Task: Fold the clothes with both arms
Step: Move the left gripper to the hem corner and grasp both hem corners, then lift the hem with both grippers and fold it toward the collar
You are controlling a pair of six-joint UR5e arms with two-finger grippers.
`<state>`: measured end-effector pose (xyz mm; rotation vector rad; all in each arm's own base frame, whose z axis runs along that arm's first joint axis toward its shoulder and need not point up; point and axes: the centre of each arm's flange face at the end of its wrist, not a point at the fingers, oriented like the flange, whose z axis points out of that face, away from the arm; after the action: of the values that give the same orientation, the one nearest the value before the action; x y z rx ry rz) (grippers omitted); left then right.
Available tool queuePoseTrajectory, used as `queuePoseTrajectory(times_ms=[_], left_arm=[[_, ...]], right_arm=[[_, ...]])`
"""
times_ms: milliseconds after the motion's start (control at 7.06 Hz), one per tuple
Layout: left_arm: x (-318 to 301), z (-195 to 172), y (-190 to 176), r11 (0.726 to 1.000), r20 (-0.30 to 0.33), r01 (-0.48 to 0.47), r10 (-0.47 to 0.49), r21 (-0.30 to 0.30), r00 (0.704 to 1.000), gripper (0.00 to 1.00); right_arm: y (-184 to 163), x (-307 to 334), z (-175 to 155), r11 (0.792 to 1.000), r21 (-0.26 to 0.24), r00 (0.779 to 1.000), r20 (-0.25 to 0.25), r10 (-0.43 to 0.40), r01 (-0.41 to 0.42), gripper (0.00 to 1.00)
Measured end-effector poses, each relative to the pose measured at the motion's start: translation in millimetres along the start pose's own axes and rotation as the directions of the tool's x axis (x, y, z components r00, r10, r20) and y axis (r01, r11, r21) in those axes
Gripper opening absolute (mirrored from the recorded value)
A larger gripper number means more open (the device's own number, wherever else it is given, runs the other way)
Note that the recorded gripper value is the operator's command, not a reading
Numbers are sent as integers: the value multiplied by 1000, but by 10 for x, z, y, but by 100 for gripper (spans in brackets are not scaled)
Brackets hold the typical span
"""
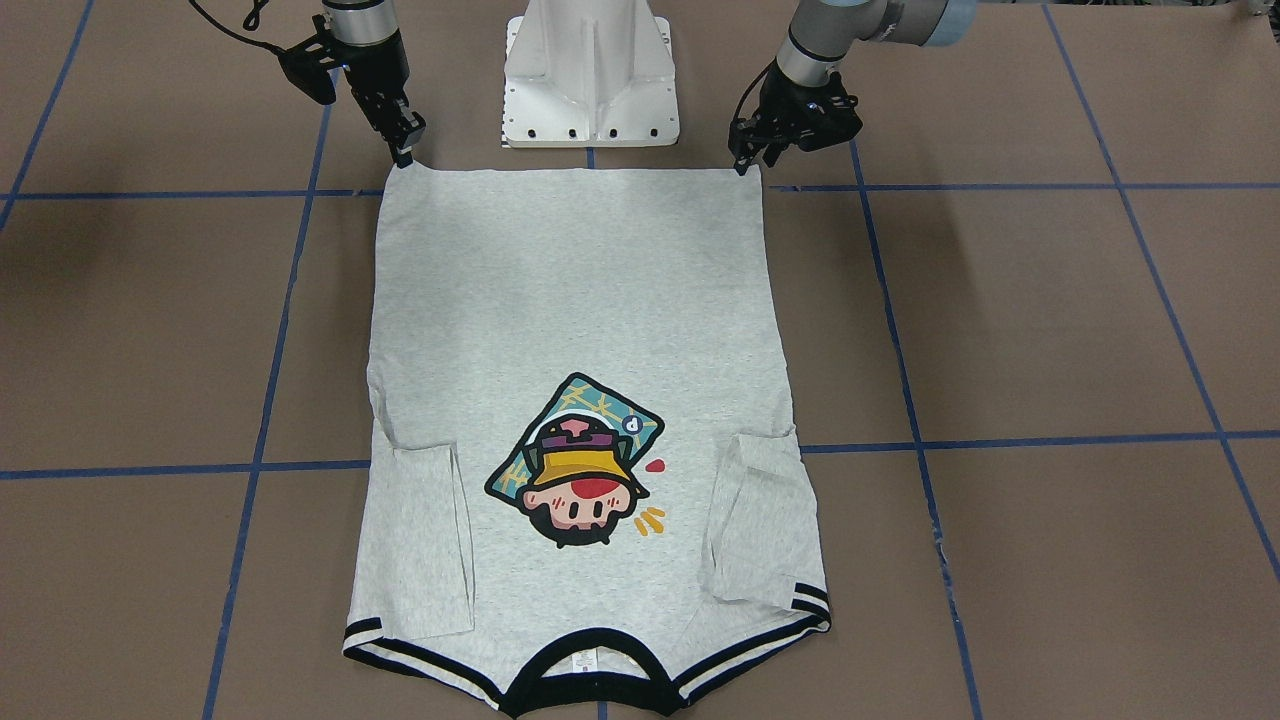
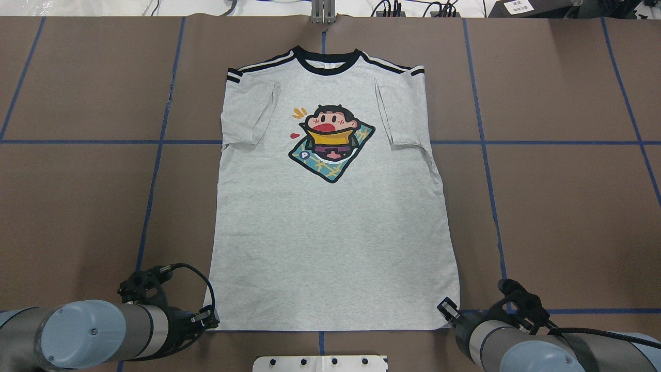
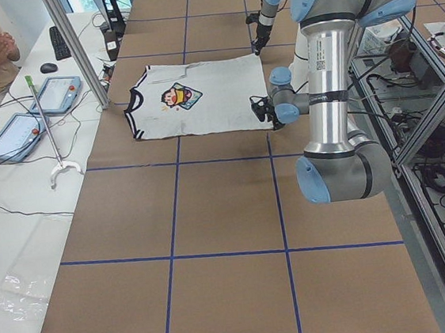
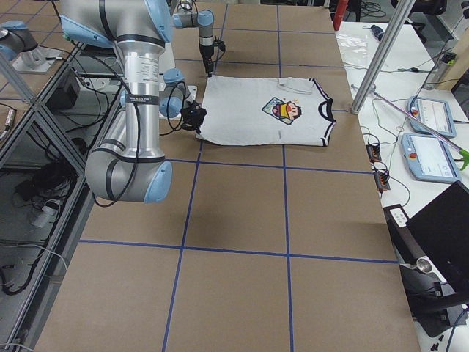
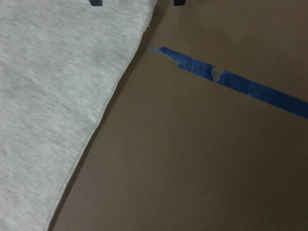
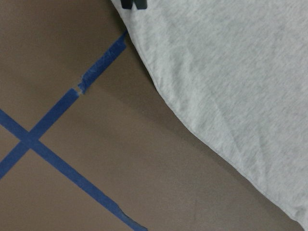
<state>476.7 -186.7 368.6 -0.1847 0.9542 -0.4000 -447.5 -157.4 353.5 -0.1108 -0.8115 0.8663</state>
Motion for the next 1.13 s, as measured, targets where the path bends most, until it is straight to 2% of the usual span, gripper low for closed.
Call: queuePoseTrajectory(times_ms=[708,1133], left_arm=[[50,-65,22,1000,-15,-1,1,-8,1000,0],[87,-606,133,998,-71,-11,6,-67,997,0]], right_arm=[[-18,8,3,1000,4,1000,-1,0,0,0],[0,119,-272,999,-30,1000,5,-18,18,0]])
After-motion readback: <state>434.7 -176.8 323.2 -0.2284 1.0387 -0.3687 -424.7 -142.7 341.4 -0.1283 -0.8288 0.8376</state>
